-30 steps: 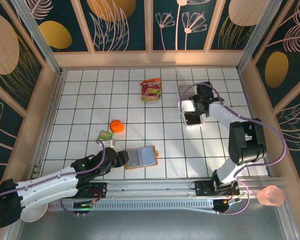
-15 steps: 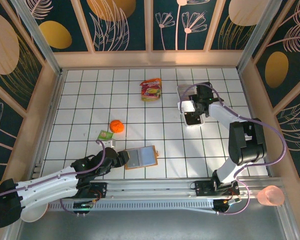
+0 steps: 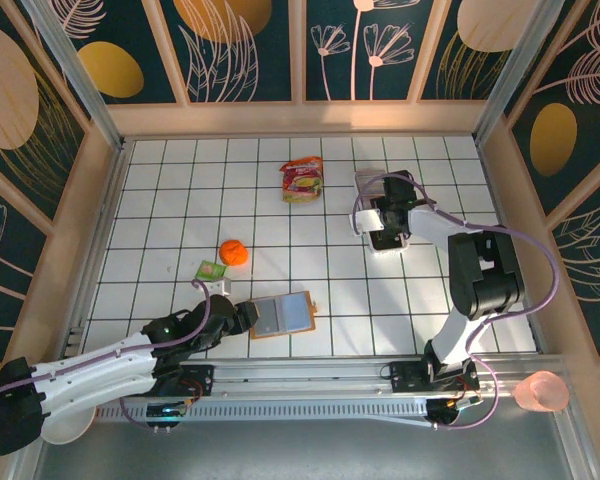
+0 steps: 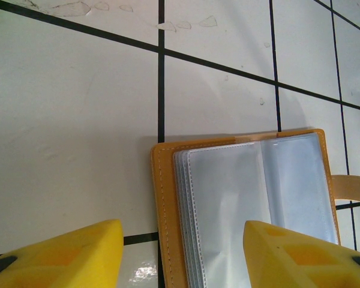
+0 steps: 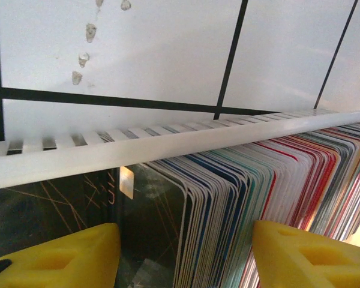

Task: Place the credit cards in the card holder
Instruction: Pick up the credit card from the storage box.

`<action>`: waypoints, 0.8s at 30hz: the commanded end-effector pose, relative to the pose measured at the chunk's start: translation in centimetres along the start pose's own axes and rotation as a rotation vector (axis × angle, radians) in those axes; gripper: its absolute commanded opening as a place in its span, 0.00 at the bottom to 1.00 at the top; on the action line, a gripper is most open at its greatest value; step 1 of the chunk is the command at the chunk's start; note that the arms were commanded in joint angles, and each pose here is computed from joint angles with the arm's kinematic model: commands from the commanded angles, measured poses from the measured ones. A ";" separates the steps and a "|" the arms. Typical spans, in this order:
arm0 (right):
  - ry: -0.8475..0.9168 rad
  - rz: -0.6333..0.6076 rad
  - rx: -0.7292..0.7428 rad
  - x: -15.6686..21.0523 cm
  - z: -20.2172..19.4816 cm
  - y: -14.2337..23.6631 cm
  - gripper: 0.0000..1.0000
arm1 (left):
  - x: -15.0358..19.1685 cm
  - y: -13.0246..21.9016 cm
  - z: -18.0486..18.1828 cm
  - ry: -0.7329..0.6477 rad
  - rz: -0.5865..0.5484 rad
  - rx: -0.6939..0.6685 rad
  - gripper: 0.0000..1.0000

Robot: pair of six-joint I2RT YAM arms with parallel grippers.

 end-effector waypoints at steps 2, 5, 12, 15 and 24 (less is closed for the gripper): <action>0.032 0.005 0.047 -0.2 -0.6 -0.2 0.55 | 0.2 -0.1 0.1 0.019 0.001 0.012 0.54; 0.040 0.004 0.069 -0.1 -1.1 0.4 0.50 | 0.1 -0.1 0.0 0.021 0.000 0.014 0.54; 0.042 0.027 0.094 0.1 -1.5 1.2 0.36 | 0.2 -0.1 0.0 0.020 0.004 0.018 0.52; 0.045 0.032 0.091 0.1 -1.5 1.4 0.34 | 0.3 -0.1 0.0 0.024 0.004 0.021 0.52; 0.044 0.035 0.107 0.3 -1.8 2.0 0.29 | 0.3 0.0 0.0 0.034 0.004 0.032 0.51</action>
Point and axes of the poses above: each hand's point on the last joint's axis, 136 mm out from that joint toward the fingers, its own y axis back along the fingers, its own z axis along the line the jaws close on, x = y × z, the point moved 7 cm from there along y, back along the fingers, and after that the axes turned 8 degrees about -y, right-handed, at the moved point
